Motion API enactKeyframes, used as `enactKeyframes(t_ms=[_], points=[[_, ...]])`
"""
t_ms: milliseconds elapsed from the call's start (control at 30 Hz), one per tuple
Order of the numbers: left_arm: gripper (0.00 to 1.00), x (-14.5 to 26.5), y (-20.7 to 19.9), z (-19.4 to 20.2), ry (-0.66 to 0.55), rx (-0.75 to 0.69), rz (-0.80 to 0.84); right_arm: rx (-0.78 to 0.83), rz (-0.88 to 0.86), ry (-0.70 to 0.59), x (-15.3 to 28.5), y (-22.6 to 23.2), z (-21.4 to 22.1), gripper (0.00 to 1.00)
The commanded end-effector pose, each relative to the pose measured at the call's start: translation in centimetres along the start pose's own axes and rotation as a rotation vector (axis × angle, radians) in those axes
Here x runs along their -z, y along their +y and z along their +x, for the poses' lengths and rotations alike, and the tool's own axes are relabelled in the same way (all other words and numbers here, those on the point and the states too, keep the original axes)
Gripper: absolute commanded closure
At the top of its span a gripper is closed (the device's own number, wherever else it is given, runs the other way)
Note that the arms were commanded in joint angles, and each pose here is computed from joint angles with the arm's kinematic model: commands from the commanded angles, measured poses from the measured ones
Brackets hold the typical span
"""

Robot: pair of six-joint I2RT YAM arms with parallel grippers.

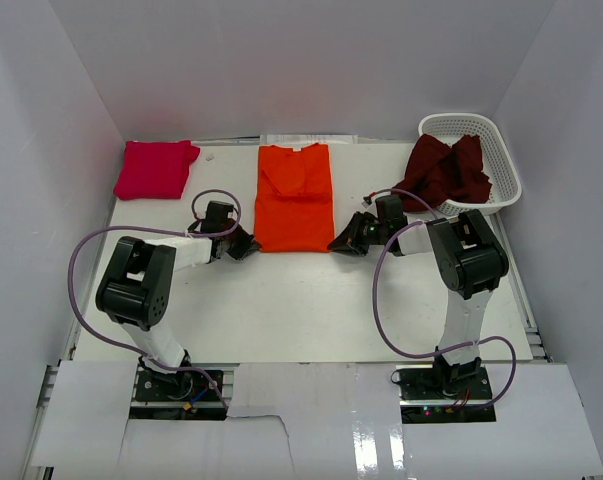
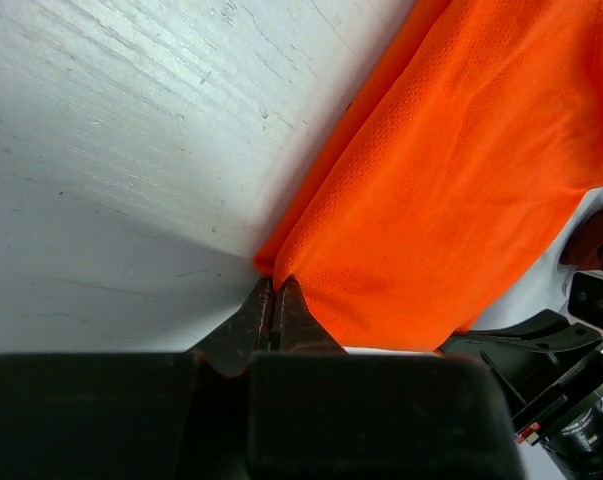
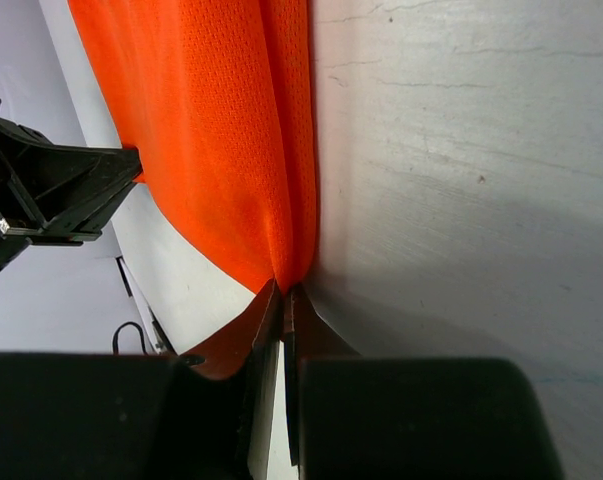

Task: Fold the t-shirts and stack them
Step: Grab one side of the 2/3 rectangular tshirt with both arms

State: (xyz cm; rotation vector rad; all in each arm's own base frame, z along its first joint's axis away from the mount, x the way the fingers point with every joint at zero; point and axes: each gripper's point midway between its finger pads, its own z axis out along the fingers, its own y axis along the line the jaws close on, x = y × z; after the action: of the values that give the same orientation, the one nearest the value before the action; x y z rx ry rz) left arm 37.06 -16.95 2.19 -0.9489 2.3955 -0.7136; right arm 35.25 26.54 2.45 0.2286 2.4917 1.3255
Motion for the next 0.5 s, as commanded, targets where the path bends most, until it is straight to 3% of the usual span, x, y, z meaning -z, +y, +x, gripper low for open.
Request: enactKeyframes(t_ms=[0, 200, 467], points=[[1.00, -0.4, 5.2, 1.8, 0.048, -0.012, -0.169, 0.074, -0.048, -0.030, 0.6, 2.3, -1.0, 0.92], [1.00, 1.2, 4.2, 2.6, 0.105, -0.046, -0.135, 0.075, -0.004, 0.007, 1.3, 1.8, 0.1, 0.92], [1.00, 5.4, 4.5, 4.5, 0.204, -0.126, -0.130, 0.103, 0.065, 0.128, 4.6, -0.3, 5.7, 0.92]])
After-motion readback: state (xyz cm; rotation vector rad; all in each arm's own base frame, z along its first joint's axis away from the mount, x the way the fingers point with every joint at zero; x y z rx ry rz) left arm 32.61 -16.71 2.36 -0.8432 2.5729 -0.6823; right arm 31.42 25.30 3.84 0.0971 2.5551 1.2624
